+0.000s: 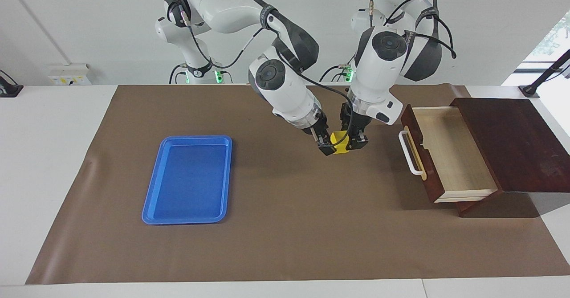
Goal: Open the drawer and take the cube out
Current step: 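Move the right gripper to the cube held by the left gripper, then grasp the cube with the right gripper while the left gripper releases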
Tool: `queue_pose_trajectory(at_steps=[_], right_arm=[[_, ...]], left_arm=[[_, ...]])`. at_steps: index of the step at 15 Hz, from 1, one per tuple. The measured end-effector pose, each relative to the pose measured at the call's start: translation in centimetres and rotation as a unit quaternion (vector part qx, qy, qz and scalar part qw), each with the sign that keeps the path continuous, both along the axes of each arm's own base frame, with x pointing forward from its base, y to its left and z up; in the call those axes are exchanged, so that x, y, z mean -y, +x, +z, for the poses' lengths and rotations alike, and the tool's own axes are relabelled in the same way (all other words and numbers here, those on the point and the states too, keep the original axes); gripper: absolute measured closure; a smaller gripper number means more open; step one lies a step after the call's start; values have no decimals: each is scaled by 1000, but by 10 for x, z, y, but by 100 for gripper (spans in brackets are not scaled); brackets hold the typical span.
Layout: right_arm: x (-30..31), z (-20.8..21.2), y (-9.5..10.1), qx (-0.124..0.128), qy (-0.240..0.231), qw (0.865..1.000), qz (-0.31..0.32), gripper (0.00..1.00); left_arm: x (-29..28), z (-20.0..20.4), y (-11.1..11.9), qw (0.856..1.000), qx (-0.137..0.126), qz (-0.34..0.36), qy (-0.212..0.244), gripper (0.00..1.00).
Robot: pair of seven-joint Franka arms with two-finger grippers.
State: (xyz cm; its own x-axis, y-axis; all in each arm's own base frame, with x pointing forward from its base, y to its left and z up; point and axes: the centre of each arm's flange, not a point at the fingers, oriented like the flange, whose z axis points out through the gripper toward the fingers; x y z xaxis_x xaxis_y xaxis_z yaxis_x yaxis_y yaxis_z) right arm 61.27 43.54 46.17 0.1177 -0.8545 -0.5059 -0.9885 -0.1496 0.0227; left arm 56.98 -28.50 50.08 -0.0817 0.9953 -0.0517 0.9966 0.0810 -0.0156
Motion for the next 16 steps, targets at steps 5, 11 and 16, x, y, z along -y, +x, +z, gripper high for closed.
queue_pose_trajectory(at_steps=[5,11,16], right_arm=[[-1,1,3,4,3,1000,-1,11],[-6,3,3,11,7,1000,-4,12],[-16,3,-4,10,6,1000,1,16]], left_arm=[[0,0,0,1000,0,0,0,45],[1,-4,-1,1000,-4,-1,2,45],[1,-4,-2,1000,-4,-2,2,45]])
